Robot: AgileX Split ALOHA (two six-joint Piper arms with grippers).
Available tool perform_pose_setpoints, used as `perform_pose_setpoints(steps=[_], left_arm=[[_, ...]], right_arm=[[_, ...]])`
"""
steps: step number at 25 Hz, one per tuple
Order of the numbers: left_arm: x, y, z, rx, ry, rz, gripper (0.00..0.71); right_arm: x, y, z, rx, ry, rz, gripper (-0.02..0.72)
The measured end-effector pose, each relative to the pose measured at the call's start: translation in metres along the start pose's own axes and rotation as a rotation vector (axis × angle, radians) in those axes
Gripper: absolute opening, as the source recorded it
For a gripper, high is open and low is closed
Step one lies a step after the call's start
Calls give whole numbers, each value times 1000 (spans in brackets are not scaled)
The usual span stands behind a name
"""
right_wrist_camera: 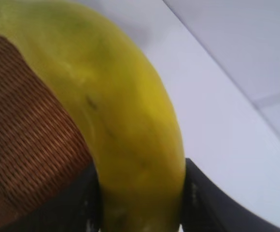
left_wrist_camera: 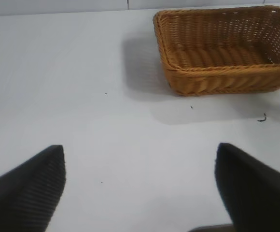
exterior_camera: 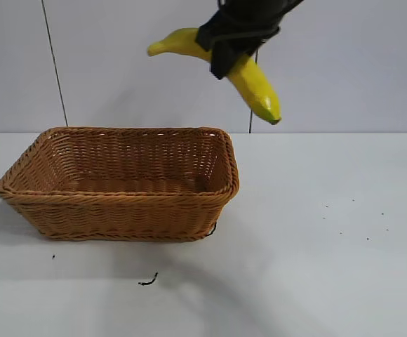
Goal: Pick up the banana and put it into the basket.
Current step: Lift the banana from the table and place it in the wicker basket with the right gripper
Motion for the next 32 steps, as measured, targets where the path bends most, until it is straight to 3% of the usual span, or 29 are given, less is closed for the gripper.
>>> perform_pose_setpoints(steps=[11, 22, 23, 25, 27, 32], left_arm=[[0, 0, 0, 0, 0, 0, 635], [0, 0, 0, 0, 0, 0, 635], [0, 0, 0, 0, 0, 0, 635], [0, 0, 0, 0, 0, 0, 635], [0, 0, 0, 0, 0, 0, 635], [0, 0, 0, 0, 0, 0, 635]], right_arm=[[30, -85, 53, -87, 63, 83, 290], [35, -95, 58, -94, 50, 85, 296], [35, -95, 58, -94, 45, 85, 331], [34, -95, 57, -91, 35, 81, 508], [32, -92, 55, -85, 7, 76, 623], [19, -70, 42, -50, -173, 54, 689]])
Point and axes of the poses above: a point on each arm's last joint axis where the gripper is mounted, y pointing back along that axis away from the gripper, z along the wrist's bending axis when the last joint is at zero, x = y × z, the point moved 6 cm from there along -y, pointing out along that axis toward the gripper, and after that the axes turned 5 degrees about y, right-handed, at the moved point
